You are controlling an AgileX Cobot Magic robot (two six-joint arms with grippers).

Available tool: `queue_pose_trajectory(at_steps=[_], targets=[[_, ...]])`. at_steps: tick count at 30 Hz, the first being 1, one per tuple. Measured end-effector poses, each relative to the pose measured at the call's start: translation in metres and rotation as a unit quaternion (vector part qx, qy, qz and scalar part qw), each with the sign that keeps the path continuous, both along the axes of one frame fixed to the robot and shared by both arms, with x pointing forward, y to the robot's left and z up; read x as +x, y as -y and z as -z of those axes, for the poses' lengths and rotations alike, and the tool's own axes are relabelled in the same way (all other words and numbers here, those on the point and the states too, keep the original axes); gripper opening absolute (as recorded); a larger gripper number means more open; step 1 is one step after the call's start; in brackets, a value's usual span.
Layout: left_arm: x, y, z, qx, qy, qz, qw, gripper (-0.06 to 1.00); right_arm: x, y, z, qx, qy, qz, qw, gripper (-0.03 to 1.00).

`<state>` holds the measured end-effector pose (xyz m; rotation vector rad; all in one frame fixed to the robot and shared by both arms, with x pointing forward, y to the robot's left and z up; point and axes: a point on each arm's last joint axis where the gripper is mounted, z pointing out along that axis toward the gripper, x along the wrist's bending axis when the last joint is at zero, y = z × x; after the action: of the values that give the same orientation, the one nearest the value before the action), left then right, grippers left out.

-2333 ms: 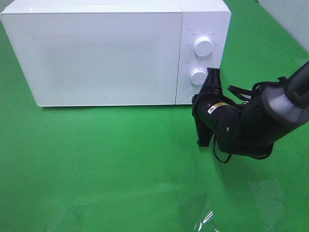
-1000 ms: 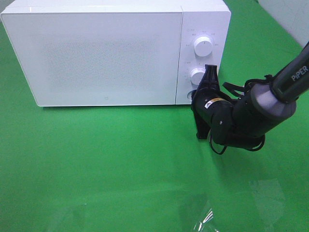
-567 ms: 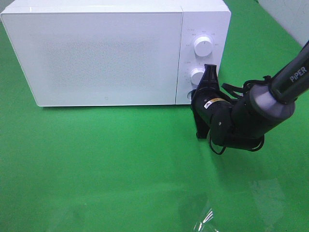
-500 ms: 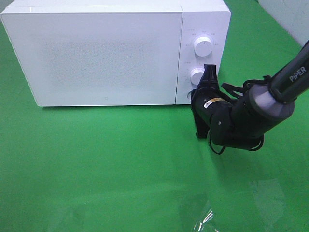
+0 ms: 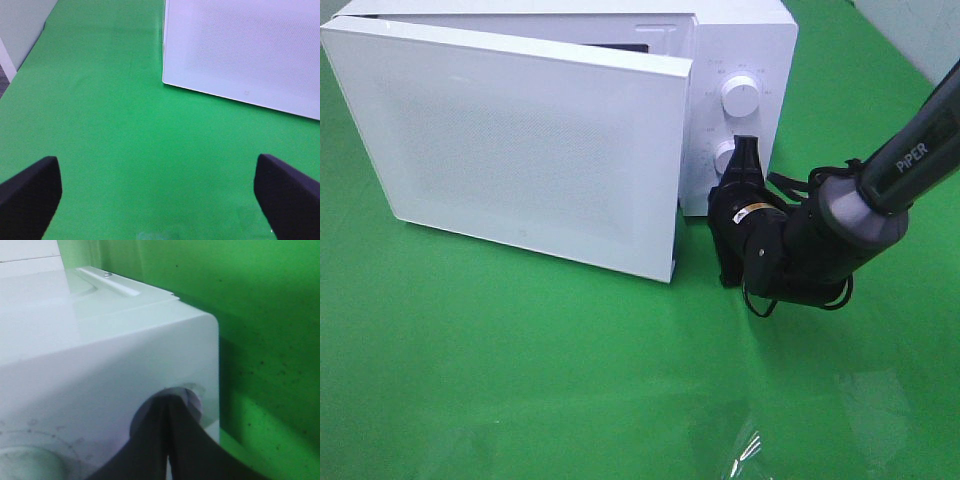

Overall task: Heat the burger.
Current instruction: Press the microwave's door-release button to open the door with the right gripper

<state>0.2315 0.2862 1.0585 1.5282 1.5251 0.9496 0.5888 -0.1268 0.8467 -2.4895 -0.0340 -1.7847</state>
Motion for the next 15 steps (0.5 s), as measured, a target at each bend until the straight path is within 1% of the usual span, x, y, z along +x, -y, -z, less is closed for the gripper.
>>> queue_pose_trajectory(at_steps=[15], targets=[[0.0, 0.0, 0.0, 0.0, 0.0, 0.0, 1.0, 0.96, 0.0002, -0.0005, 0.0005, -0.003, 0.002, 0.002, 1.0, 0.01]])
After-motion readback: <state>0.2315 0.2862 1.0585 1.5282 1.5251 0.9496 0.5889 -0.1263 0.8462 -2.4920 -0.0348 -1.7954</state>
